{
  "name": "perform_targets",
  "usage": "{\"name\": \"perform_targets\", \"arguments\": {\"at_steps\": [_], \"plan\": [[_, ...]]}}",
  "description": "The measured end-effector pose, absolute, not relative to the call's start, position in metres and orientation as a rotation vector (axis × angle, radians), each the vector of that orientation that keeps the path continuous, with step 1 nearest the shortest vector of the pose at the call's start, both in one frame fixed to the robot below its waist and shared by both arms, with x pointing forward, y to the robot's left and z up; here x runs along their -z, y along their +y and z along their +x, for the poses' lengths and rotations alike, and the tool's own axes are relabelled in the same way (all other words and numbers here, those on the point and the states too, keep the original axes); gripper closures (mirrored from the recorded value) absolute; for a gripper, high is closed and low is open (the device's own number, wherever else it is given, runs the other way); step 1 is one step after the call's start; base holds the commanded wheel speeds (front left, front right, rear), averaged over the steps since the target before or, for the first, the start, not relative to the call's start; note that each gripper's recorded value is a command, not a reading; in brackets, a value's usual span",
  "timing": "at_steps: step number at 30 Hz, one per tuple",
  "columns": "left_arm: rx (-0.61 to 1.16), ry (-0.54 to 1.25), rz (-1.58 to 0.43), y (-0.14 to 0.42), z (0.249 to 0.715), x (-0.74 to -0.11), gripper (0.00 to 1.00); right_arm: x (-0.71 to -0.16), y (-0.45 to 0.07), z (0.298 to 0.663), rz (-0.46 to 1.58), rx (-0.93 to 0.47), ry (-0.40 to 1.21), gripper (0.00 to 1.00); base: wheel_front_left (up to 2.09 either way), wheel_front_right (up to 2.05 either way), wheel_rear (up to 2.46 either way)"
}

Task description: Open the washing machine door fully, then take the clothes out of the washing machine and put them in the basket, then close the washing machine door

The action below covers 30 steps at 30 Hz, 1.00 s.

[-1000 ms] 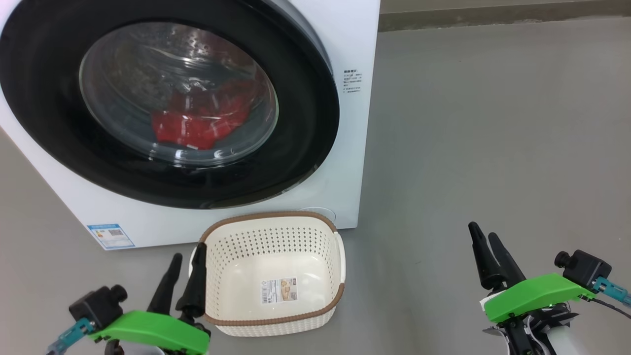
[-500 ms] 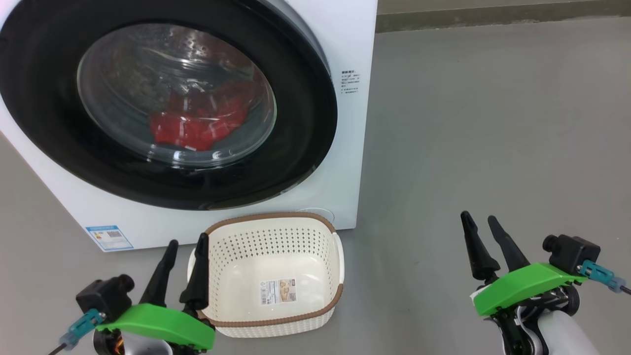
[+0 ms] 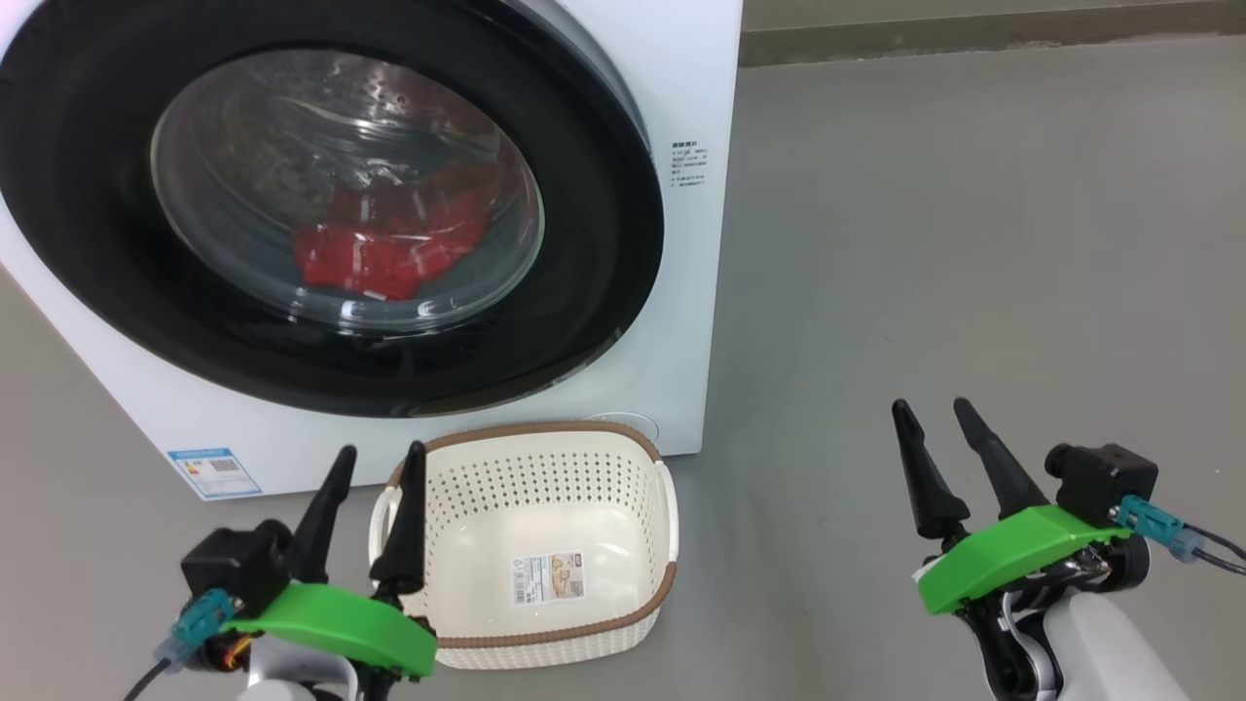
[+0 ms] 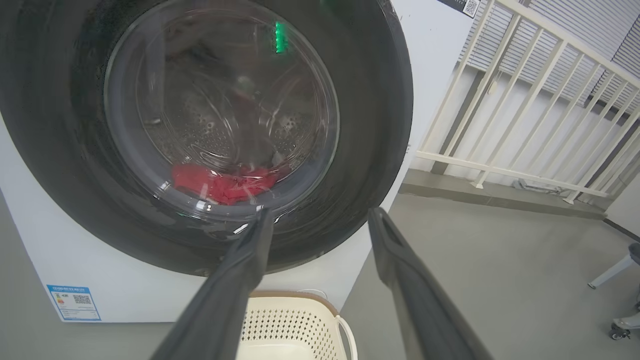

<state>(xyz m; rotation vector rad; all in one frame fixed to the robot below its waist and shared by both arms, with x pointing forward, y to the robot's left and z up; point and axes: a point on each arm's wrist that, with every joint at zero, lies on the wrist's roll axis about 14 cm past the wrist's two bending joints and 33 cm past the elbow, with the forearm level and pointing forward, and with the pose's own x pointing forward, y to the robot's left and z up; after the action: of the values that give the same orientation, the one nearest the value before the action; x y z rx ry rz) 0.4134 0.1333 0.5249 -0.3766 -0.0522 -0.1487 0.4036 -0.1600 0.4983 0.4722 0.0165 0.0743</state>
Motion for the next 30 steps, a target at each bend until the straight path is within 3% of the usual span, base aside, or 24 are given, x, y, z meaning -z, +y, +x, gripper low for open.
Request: {"name": "perform_targets", "arguments": {"at_steps": [30], "plan": [[0.197, -0.143, -0.143, 0.122, 0.425, -0.545, 0.00, -0.521, -0.143, 0.416, 0.192, -0.164, -0.070, 0.00, 0.00, 0.00, 0.00]]}}
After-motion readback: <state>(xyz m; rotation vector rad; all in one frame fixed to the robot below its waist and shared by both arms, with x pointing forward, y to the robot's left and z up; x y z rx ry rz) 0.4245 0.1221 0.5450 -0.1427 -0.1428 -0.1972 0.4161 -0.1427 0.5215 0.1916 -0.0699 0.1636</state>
